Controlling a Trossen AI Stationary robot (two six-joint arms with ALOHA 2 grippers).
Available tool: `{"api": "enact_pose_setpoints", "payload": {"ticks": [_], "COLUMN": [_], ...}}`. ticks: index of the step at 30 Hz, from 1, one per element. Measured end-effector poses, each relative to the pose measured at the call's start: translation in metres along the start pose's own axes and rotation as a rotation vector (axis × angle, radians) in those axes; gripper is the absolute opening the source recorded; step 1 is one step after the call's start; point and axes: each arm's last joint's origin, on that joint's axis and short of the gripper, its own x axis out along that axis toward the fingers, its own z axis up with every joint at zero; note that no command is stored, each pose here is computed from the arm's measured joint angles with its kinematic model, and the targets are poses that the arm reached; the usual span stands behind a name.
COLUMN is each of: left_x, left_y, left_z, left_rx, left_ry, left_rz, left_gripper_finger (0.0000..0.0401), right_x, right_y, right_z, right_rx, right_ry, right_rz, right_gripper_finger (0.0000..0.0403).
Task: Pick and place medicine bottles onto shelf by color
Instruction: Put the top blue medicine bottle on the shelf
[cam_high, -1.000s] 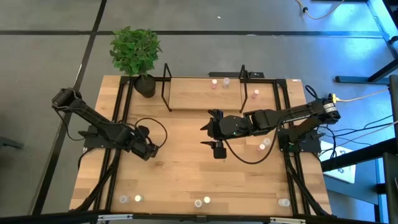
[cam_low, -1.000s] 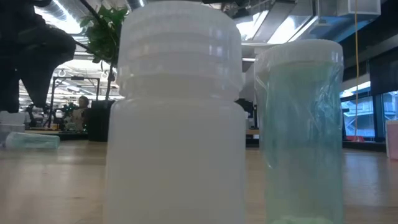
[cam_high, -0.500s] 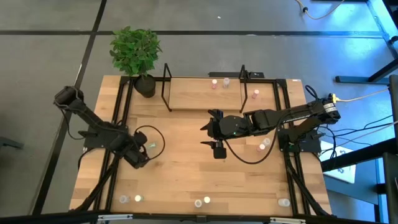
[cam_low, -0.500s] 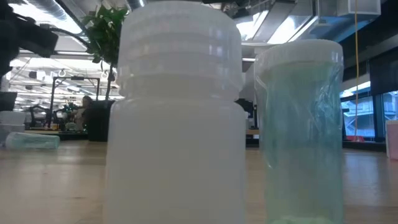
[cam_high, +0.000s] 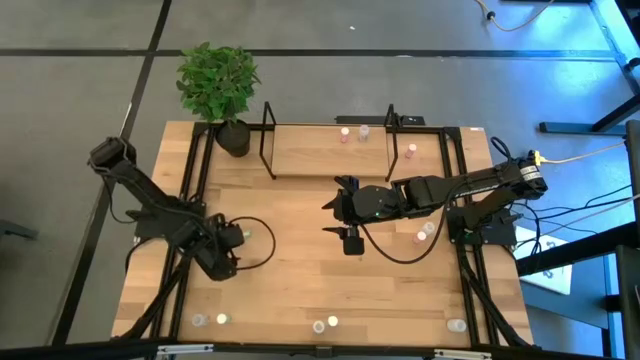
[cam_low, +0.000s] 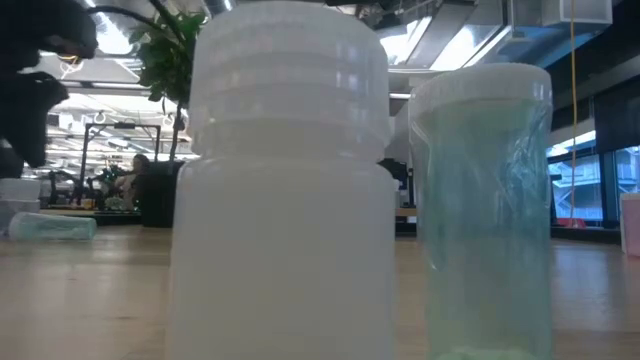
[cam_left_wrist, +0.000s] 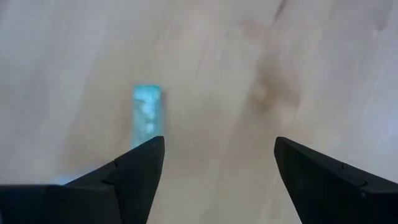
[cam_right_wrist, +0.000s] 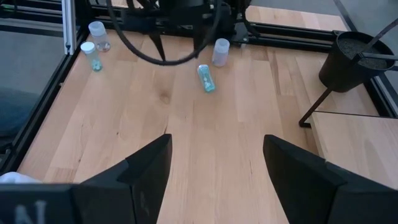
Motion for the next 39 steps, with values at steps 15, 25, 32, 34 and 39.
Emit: {"api": "enact_pose_setpoints", "payload": {"ticks": [15, 25, 32, 34, 39], "left_x": [0.040, 0.061, 0.074, 0.076, 0.077], "left_y": [0.011, 0.014, 0.015, 0.015, 0.018], "left_z": [0.012, 0.017, 0.021, 0.022, 0.024], "left_rx": [0.156, 0.154, 0.162, 0.171, 0.155], "left_ry": [0.131, 0.193, 0.226, 0.238, 0.255], "left_rz": [0.218, 0.291, 0.320, 0.321, 0.311], "left_gripper_finger": [0.0299, 0.0299, 0.0299, 0.0299, 0.0299], "right_x": [0.000, 0.000, 0.000, 0.000, 0.000], "right_y": [0.000, 0.000, 0.000, 0.000, 0.000], "right_z": [0.000, 0.000, 0.000, 0.000, 0.000], "right_rx": [0.000, 0.000, 0.000, 0.000, 0.000], "right_ry": [0.000, 0.000, 0.000, 0.000, 0.000], "right_rz": [0.000, 0.000, 0.000, 0.000, 0.000], "right_gripper_finger": [0.0255, 0.0255, 0.0255, 0.0255, 0.0255]}}
